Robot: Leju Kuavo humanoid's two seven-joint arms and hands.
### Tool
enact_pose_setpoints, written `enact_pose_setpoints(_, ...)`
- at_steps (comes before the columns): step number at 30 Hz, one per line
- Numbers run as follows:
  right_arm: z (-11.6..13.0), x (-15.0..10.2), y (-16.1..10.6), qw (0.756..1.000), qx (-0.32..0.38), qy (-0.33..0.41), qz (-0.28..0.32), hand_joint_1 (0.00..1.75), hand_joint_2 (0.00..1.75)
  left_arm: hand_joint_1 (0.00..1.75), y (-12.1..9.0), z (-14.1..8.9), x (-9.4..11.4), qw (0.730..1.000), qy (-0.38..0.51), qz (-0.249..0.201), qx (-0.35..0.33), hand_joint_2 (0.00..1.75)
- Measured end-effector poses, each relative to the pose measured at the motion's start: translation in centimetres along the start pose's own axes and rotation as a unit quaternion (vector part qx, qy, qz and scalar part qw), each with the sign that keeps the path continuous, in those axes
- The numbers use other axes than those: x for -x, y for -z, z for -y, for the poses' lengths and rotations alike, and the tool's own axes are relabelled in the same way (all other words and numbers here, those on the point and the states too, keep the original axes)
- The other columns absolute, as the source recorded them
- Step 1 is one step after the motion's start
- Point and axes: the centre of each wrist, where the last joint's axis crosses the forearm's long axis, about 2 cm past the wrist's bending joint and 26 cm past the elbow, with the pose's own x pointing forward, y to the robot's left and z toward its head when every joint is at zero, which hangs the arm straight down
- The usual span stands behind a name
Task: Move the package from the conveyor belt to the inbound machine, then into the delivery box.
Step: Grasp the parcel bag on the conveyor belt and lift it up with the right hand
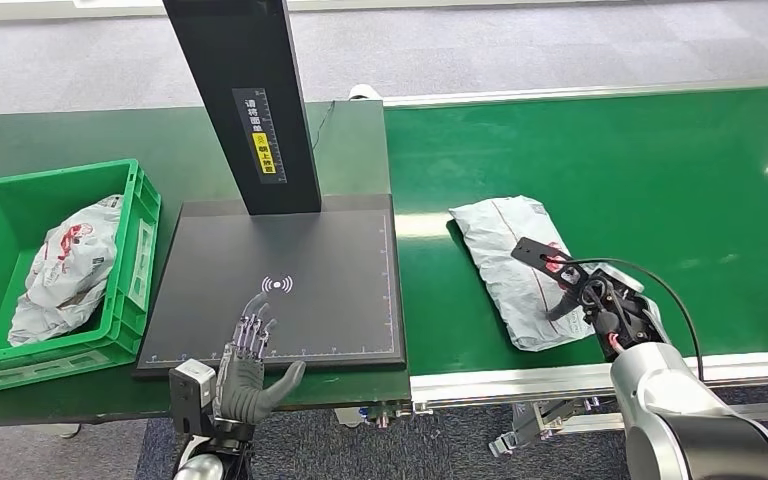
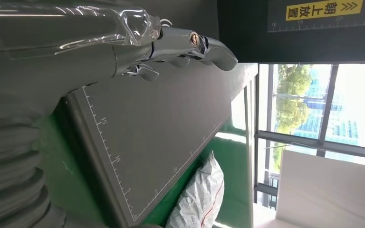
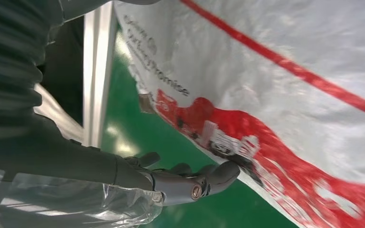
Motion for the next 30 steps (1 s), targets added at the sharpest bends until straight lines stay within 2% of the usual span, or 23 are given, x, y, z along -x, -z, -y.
enact_pose_setpoints(1,-0.1,0.0,0.0,1.0,-0.001,-0.007,-0.007,0.21,1.75,0.0,0.0,0.0,0.0,1.0,0.0,-0.001,0.0,1.75)
enact_pose_setpoints(4,-0.5,0.3,0.3,1.0,-0.006,-0.019,-0.019,1.5,1.75,0.0,0.0,-0.1,0.1,1.0,0.0,-0.003,-0.001,1.75)
enact_pose_setpoints(5,-0.7,0.4,0.3,1.0,-0.008,-0.022,-0.021,1.74,1.75,0.0,0.0,-0.1,0.1,1.0,0.0,-0.004,-0.002,1.75)
enact_pose_setpoints(19,-1.8,0.9,0.8,0.998,-0.028,-0.044,-0.022,1.75,1.75,0.0,0.1,-0.2,0.3,1.0,0.0,-0.007,-0.006,1.75)
enact_pose_setpoints(30,-2.7,0.5,0.9,0.996,-0.046,-0.057,0.044,1.75,1.75,0.0,0.2,-0.1,0.3,1.0,0.009,-0.011,-0.013,1.75)
